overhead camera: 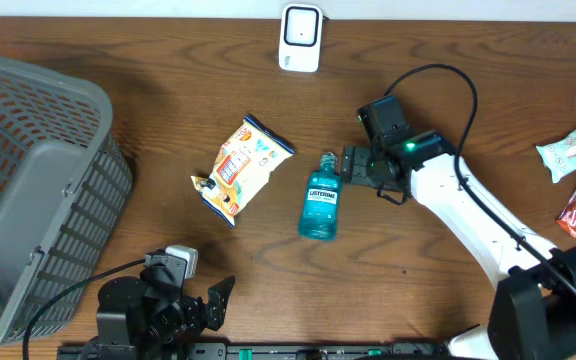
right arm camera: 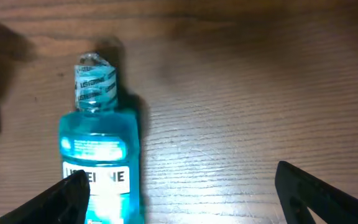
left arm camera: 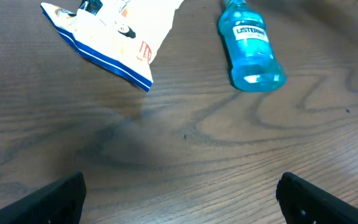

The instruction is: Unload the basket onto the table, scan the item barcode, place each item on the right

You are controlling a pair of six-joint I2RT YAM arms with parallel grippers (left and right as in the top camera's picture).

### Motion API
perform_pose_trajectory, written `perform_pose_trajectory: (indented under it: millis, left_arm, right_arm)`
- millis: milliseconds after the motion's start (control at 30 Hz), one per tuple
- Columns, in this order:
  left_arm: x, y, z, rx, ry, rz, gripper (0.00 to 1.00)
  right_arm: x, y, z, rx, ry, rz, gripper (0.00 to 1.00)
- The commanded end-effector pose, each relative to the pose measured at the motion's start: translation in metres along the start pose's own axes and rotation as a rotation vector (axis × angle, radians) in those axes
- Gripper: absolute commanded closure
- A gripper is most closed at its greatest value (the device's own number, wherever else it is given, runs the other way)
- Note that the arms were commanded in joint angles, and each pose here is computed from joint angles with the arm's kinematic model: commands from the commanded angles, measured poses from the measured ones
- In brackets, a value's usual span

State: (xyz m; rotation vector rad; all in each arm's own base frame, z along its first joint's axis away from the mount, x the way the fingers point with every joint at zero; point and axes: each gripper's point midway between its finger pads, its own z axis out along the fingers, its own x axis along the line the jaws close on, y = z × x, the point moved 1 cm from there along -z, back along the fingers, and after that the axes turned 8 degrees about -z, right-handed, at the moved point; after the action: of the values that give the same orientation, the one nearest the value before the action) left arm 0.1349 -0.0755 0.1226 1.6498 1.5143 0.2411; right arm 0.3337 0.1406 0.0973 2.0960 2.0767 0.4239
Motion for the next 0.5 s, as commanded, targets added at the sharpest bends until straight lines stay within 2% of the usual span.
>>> perform_pose_trajectory:
  millis: [0,67,233,467]
  left_arm:
    - [0.0,0.003,-0.002,-0.011,0.005,0.013,0.02]
    - [0.0,0.003,-0.002,-0.011,0.005,0.013,0.02]
    - [0.0,0.003,-0.002,-0.011,0.005,0.013,0.02]
    - [0.0,0.002,-0.002,-0.01,0.005,0.013,0.02]
  right_arm:
    - [0.001,-0.003,0.012,0.029,-0.004,-0.018,0.07]
    - [0.008,0.0,0.017,0.026,0.035,-0.017,0.01]
    - [0.024,0.006,0.034,0.018,0.114,-0.021,0.01]
    - [0.042,-0.023,0.075,0.181,0.197,-0.022,0.01]
